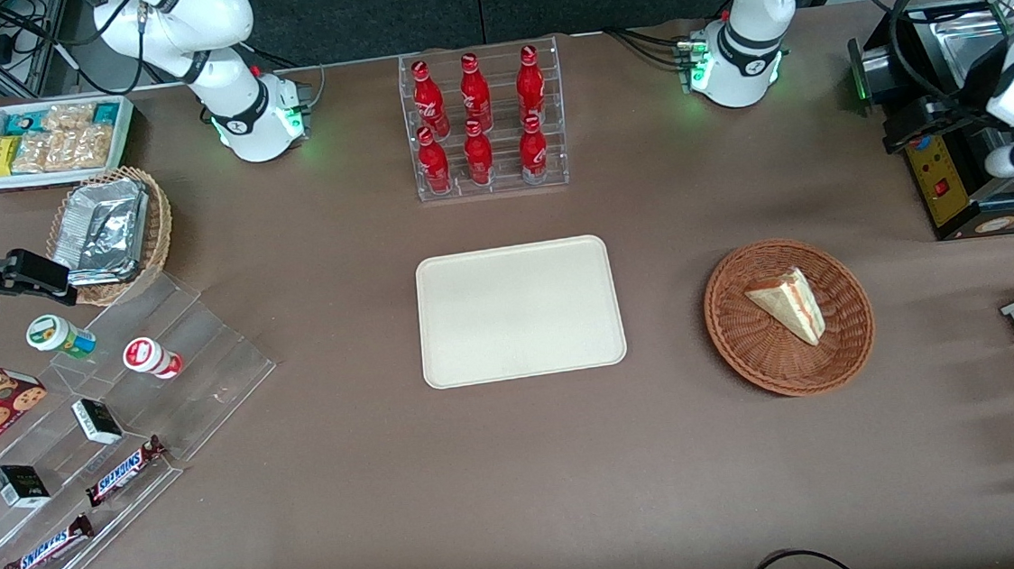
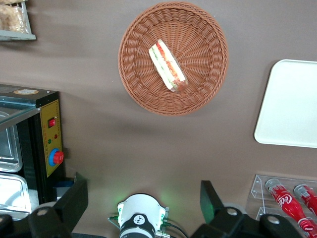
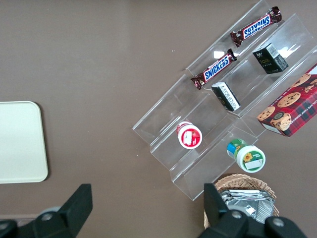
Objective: Place sandwich from basket to tray
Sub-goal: 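Move the left gripper over the wrapped sandwich in the wicker basket, then lower the left gripper and close it on the wrapped sandwich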
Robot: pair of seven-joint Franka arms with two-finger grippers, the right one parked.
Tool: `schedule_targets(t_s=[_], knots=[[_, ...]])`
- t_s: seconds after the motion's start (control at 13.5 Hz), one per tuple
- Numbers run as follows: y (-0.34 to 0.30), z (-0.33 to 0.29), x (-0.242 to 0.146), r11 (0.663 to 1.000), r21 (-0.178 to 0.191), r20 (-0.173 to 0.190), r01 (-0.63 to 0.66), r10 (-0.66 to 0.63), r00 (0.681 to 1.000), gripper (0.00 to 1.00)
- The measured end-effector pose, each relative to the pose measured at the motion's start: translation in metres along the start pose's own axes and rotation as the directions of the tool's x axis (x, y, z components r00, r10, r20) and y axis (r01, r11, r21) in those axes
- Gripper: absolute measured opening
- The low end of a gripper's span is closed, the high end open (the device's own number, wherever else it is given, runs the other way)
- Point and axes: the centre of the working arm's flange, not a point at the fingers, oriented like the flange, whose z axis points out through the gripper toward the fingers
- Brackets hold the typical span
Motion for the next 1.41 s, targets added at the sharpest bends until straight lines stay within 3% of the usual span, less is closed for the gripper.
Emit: schedule_targets(t_s=[0.22, 0.52, 0.67, 0.89, 1.19, 1.41], knots=[[0.000, 0.000, 0.000, 1.000, 0.000, 0.000, 0.000, 0.000, 1.000, 1.00], [0.004, 0.046, 0.013, 1.000, 0.014, 0.065, 0.000, -0.001, 0.998, 1.00], [0.007, 0.085, 0.026, 0.999, 0.018, 0.072, 0.038, -0.039, 0.997, 1.00], [0.013, 0.136, 0.045, 0.983, 0.010, 0.018, 0.186, -0.186, 0.982, 1.00], [0.023, 0.181, 0.057, 0.911, -0.035, -0.057, 0.411, -0.412, 0.909, 1.00], [0.035, 0.217, 0.060, 0.884, -0.062, -0.083, 0.464, -0.468, 0.880, 1.00]])
